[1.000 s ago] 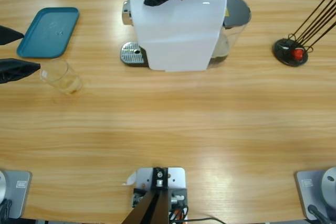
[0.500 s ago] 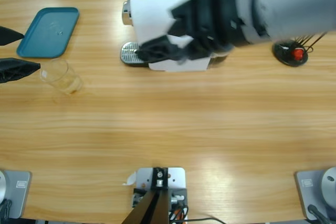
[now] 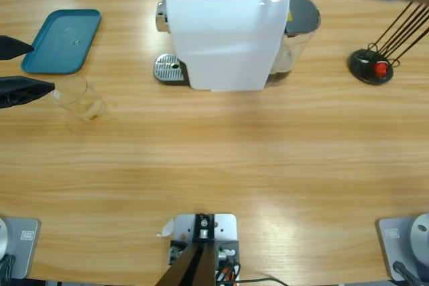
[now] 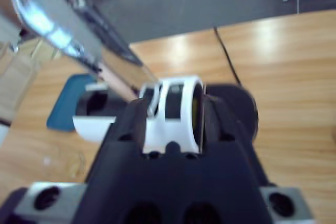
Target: Pour coffee
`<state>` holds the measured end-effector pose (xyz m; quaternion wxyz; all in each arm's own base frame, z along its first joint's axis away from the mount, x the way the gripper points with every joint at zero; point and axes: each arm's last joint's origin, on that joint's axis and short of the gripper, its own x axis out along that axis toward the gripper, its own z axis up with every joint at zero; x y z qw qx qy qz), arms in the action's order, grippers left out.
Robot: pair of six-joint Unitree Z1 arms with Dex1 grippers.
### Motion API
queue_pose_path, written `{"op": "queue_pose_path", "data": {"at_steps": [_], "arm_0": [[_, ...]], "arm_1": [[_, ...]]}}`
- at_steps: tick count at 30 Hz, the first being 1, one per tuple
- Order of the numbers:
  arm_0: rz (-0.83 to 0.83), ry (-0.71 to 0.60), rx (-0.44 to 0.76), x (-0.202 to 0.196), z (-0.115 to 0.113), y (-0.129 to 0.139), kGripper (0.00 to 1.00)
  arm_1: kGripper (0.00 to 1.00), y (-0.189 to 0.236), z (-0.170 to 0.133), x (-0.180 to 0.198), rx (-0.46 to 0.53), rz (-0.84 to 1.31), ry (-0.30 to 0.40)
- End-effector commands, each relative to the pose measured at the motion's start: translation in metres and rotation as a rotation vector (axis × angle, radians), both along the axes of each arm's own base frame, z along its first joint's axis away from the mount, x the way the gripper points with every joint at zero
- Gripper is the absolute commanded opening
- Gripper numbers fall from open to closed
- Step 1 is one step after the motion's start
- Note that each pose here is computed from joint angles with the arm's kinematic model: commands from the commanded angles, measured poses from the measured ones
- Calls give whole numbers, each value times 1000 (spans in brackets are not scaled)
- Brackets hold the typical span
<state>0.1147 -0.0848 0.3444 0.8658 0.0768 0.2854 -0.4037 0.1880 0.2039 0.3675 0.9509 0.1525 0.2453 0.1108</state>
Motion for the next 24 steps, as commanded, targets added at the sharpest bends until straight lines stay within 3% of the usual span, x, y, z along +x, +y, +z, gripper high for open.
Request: {"op": "queue_pose_path", "data": {"at_steps": [1,5,13,24], "arm_0": [[-21,60,31,-2,-16,0,996],[-21,62,33,-2,-17,0,996],[-21,77,41,-4,-22,1,996],[-22,98,52,0,-27,-1,996]], "arm_1": [[0,36,41,44,-44,-109,67],[0,46,46,53,17,-192,137],[0,66,48,70,43,-225,121],[0,98,42,58,91,-160,149]]}}
